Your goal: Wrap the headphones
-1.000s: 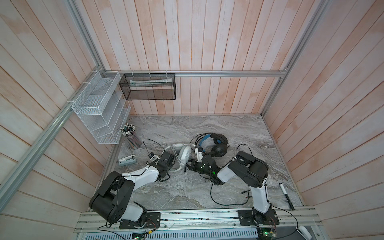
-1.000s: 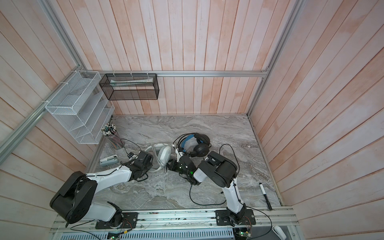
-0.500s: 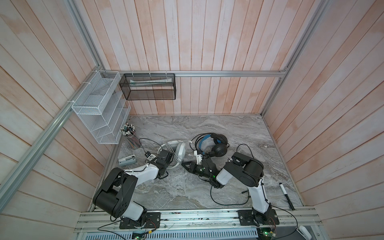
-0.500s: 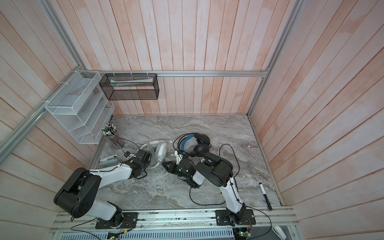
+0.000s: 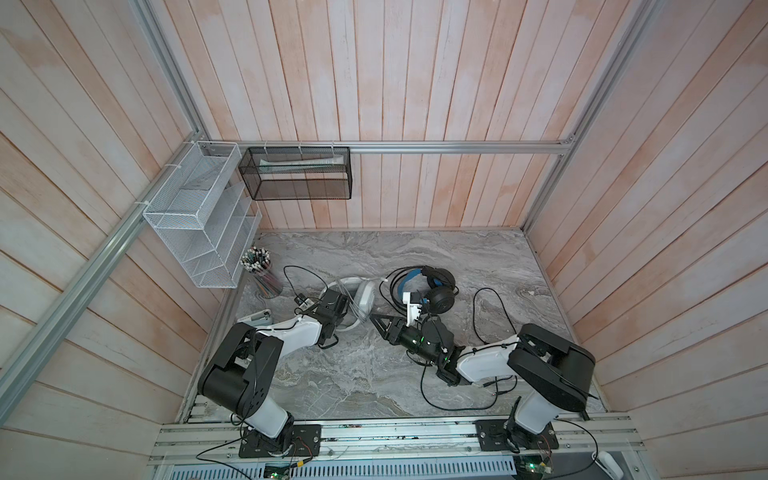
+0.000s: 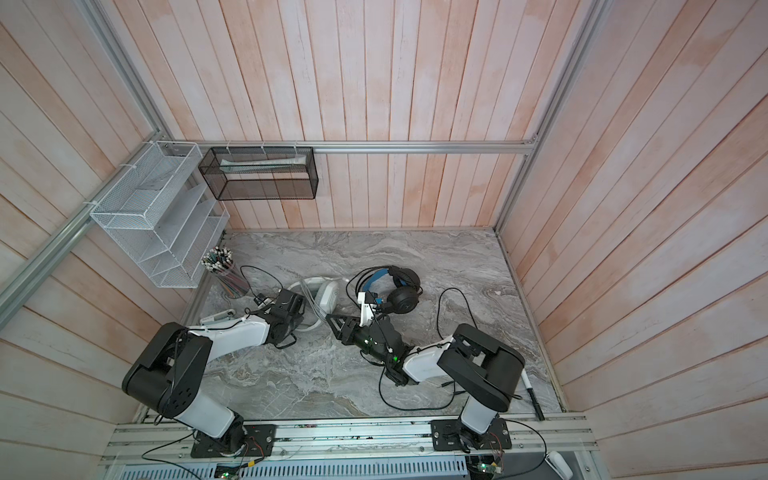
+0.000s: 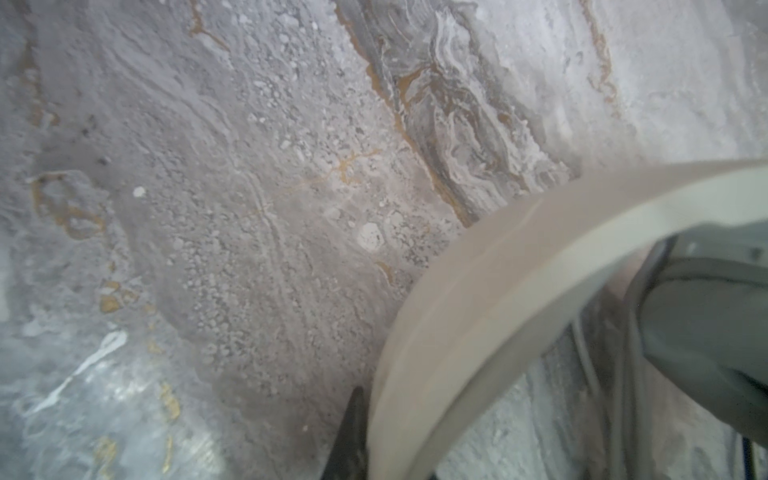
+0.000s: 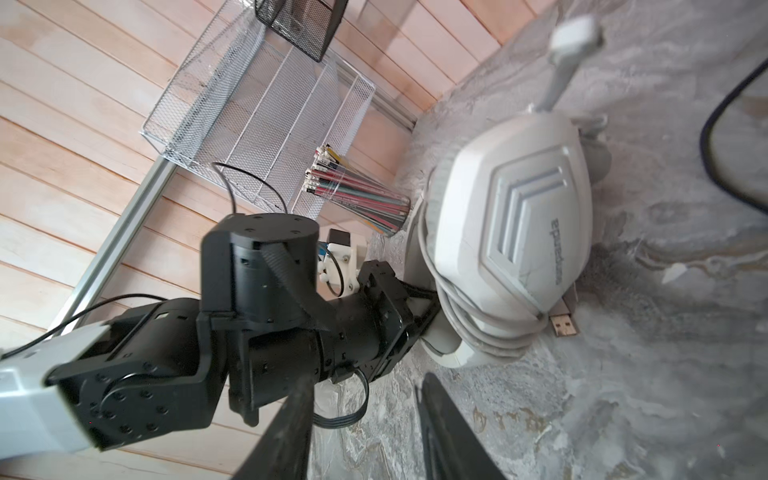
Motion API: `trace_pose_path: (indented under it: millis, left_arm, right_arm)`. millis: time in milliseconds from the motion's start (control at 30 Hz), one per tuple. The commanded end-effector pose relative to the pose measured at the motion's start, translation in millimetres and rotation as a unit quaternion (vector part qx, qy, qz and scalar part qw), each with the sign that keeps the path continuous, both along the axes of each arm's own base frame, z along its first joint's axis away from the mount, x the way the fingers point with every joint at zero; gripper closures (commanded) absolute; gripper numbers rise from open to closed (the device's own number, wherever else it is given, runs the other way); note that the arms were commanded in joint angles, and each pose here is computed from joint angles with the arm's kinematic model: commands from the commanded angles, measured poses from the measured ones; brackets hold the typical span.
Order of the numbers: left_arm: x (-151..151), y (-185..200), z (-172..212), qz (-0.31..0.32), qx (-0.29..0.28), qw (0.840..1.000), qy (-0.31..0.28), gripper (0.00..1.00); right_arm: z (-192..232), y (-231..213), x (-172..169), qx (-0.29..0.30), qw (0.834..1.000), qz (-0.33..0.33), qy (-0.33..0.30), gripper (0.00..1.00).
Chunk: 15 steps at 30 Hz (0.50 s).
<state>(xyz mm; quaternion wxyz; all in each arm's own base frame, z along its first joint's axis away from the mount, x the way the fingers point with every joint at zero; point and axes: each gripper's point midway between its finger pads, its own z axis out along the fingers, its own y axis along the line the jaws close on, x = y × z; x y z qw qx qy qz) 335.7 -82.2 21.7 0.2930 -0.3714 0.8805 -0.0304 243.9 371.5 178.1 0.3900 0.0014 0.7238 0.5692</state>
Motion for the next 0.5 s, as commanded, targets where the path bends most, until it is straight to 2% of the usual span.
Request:
trace_pose_path:
  millis: [0,100,167,233,367,433,467]
  left_arm:
    - [-18.2,9.0,-17.2,-0.022,0.035,0.997,0.060,0.92]
    - [-18.6,12.5,-12.9,-0.031,0.050,0.996,0.061,0.80]
    - [-18.5,14.5,-10.2,-0.033,0.057,0.996,0.062,0.68]
    - [-16.7,14.3,-7.2,-0.039,0.062,0.995,0.063,0.65]
    - [-13.2,15.2,3.7,-0.046,0.073,0.995,0.058,0.49]
    - [-11.1,14.8,12.9,-0.052,0.073,0.995,0.049,0.44]
    - [-9.3,14.4,20.0,-0.055,0.073,0.995,0.041,0.42]
  right_arm:
    - [16.4,-18.0,3.0,-0.052,0.996,-0.052,-0.044,0.56]
    - [45.3,-30.8,0.5,-0.073,0.991,-0.073,-0.084,0.53]
    - [61.7,-40.5,-0.5,-0.087,0.987,-0.088,-0.104,0.52]
    - [78.2,-50.4,-1.5,-0.096,0.983,-0.099,-0.121,0.50]
    - [104.3,-70.9,-6.3,-0.117,0.975,-0.118,-0.147,0.46]
    - [117.1,-83.4,-9.7,-0.118,0.972,-0.129,-0.158,0.42]
    - [115.3,-90.8,-10.3,-0.137,0.969,-0.135,-0.157,0.42]
